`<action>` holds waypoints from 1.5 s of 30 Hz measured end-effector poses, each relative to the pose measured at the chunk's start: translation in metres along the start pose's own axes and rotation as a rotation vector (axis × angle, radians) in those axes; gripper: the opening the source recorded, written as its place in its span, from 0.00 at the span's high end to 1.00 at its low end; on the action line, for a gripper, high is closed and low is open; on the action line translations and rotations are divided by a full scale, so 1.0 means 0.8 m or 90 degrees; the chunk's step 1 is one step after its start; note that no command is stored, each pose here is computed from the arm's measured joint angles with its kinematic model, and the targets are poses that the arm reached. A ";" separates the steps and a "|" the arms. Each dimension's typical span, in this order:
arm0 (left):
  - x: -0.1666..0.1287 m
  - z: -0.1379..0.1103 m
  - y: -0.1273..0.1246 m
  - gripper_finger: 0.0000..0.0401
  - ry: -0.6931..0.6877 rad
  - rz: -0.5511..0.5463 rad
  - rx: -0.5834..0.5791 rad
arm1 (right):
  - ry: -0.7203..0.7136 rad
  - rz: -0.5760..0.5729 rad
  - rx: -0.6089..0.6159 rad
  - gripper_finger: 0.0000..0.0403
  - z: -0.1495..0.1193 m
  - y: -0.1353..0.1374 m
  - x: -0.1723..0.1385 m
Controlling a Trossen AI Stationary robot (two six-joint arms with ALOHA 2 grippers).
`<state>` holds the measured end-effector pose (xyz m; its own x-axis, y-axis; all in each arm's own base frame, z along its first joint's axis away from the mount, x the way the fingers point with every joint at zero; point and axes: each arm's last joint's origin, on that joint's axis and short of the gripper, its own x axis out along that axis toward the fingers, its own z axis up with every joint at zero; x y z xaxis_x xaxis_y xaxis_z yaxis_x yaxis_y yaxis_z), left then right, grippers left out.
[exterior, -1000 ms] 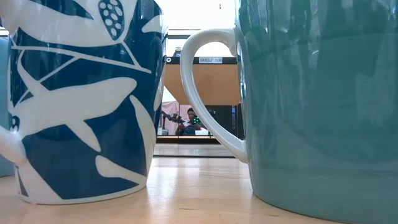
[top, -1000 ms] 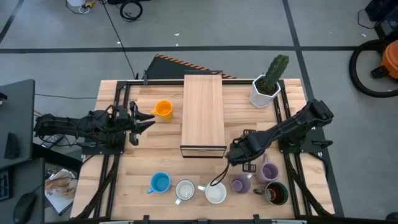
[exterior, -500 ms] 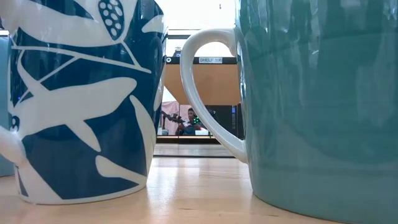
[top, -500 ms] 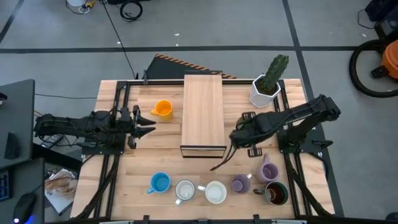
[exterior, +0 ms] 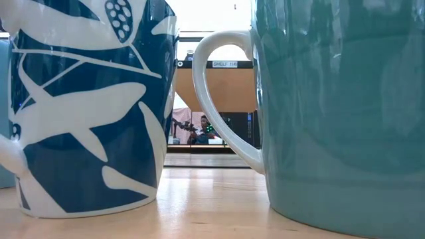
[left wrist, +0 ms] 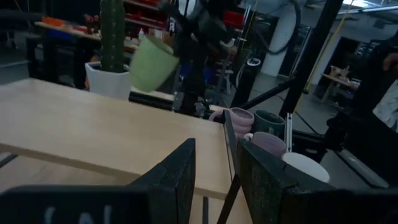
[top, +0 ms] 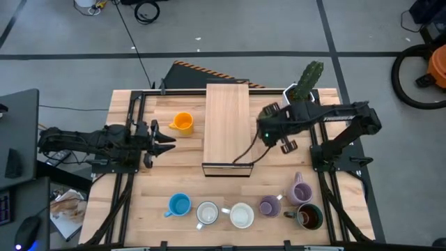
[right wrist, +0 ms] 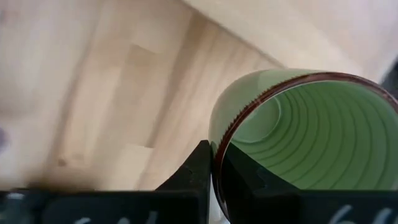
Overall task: Place coffee mugs
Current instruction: Put the green mug on the shelf
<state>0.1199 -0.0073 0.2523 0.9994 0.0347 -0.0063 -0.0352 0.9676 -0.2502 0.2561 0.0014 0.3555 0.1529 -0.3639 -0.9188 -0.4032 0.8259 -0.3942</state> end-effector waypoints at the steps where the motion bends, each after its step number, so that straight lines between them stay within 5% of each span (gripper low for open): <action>1: 0.002 -0.001 0.000 0.70 0.005 0.001 -0.002 | -0.011 -0.008 -0.011 0.93 0.000 -0.007 0.000; 10: 0.014 -0.009 0.000 0.70 0.039 0.011 -0.015 | -0.055 -0.041 -0.101 0.94 -0.011 -0.056 0.016; 32: 0.016 -0.003 -0.001 0.70 0.004 0.022 -0.047 | -0.185 -0.070 -0.063 0.94 -0.041 -0.148 0.057; 45: 0.027 -0.006 -0.001 0.70 0.009 0.027 -0.046 | -0.201 -0.047 -0.039 0.94 -0.052 -0.172 0.071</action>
<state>0.1417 -0.0084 0.2474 0.9970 0.0711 -0.0315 -0.0775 0.9448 -0.3183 0.2828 -0.1510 0.3585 0.4520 -0.2624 -0.8526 -0.4325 0.7714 -0.4667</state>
